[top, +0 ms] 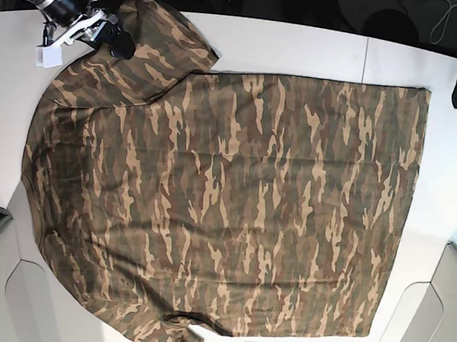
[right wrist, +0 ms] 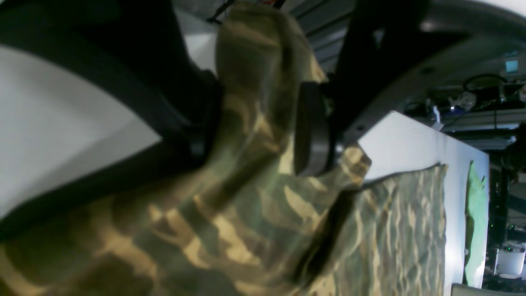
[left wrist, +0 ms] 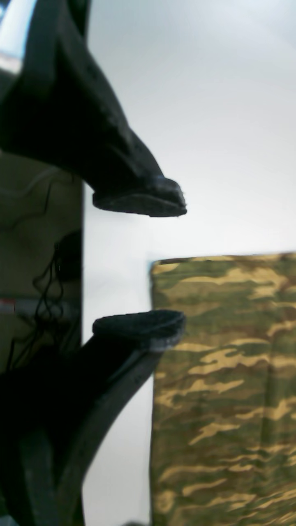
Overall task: Fold the T-shirt properly
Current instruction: 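Lower both grippers and pinch the shirt's shoulder corners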
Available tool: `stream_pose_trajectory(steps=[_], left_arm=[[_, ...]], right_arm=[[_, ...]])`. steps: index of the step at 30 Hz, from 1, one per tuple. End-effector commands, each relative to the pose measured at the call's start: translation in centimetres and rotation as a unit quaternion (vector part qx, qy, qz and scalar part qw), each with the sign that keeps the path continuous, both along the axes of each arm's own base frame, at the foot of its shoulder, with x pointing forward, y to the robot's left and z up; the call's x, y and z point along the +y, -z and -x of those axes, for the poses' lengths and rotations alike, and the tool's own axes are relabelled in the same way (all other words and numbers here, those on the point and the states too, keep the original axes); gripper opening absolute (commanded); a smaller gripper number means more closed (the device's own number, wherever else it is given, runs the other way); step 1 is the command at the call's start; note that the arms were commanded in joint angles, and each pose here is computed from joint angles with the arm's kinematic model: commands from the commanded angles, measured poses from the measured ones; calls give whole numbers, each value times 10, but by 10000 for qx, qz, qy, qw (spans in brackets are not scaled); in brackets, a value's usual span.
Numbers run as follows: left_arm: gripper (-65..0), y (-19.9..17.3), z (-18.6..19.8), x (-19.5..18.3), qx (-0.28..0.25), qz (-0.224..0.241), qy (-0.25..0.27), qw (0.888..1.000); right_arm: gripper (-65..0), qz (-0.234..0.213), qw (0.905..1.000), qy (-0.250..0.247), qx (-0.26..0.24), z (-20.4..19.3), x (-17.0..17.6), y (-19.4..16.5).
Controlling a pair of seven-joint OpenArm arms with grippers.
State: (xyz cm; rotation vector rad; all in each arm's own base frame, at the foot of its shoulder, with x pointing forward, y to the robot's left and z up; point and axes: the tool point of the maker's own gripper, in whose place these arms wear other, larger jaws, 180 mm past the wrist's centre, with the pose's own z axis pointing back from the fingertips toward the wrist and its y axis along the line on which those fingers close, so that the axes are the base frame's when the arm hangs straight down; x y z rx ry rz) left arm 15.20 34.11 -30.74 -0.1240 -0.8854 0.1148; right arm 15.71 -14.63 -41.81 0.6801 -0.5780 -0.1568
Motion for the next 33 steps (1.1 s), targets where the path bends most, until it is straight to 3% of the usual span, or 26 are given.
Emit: stream_pose_trajectory(steps=[1,12,33], left_arm=[[-256,-6,-8,4,-121,-100,108,9998],[-256,47,-52,18,266,418,63,9988],[-257,92,-34,-35,947,1170,488,9874]], right_arm=[[-376,43,10000,-17,-70,-2,-3,-4],[-376,49,10000,-22,-76,-2,-3,-4],[-376,27,10000,-10,-94,-3,-2,-5]])
